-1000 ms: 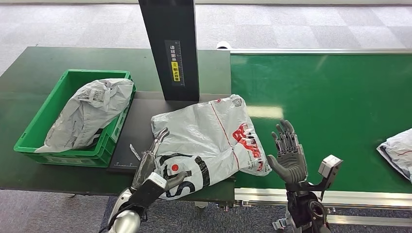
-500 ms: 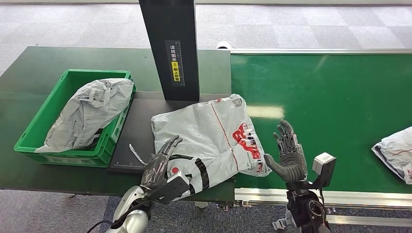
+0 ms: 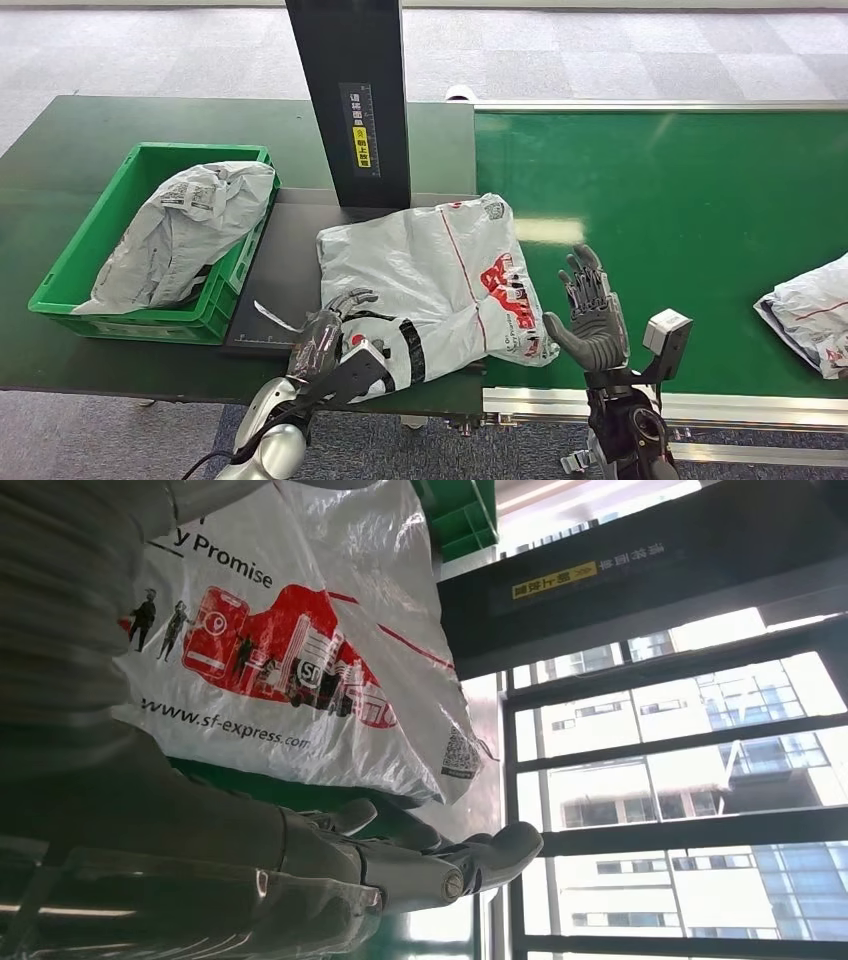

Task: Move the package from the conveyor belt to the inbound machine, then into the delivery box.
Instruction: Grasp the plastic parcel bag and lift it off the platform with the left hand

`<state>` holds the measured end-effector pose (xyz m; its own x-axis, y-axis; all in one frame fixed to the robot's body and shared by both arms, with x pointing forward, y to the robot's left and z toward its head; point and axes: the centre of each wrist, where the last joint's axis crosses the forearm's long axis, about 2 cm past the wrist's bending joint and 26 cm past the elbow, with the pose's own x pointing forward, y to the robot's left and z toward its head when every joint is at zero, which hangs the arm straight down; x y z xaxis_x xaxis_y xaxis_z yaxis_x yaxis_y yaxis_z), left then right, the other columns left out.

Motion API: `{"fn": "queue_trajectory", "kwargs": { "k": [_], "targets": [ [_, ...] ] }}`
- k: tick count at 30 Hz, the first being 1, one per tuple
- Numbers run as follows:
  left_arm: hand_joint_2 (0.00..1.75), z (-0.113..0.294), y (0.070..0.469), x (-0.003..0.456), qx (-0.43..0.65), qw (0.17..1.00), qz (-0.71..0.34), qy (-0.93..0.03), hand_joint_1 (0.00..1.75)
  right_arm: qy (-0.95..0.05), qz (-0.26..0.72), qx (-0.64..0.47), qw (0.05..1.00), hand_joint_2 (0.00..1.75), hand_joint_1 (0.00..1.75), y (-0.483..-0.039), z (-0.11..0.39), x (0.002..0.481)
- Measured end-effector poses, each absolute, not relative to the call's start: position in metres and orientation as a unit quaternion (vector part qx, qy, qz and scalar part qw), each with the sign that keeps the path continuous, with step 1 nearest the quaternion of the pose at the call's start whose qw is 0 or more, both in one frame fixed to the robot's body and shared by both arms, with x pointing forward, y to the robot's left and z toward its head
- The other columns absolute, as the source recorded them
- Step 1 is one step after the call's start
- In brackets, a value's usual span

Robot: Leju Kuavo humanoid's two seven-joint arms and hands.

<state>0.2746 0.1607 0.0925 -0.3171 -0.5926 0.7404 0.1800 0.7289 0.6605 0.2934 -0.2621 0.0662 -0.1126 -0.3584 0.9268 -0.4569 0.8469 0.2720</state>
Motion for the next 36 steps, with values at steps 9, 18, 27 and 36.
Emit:
{"fn": "queue_trajectory", "kwargs": {
  "k": [9,18,27,36],
  "targets": [
    [1.75,0.089,0.163,0.275,0.147,0.573,-0.348,-0.727,1.75,-0.744,0.038,0.275,0.607,1.75,0.00,-0.263,0.065,0.294],
    [1.75,0.081,0.163,0.273,0.147,0.581,-0.348,-0.721,0.00,-0.746,0.037,0.277,0.605,1.75,0.00,-0.263,0.064,0.294],
    [1.75,0.094,0.167,0.276,0.091,0.542,-0.193,-0.813,0.00,-0.743,0.032,0.277,0.609,1.75,0.00,-0.262,0.061,0.290],
    [1.75,0.111,0.165,0.267,-0.119,0.551,-0.070,-0.823,0.00,-0.743,0.030,0.277,0.608,1.75,0.00,-0.262,0.061,0.290]
  ]
}}
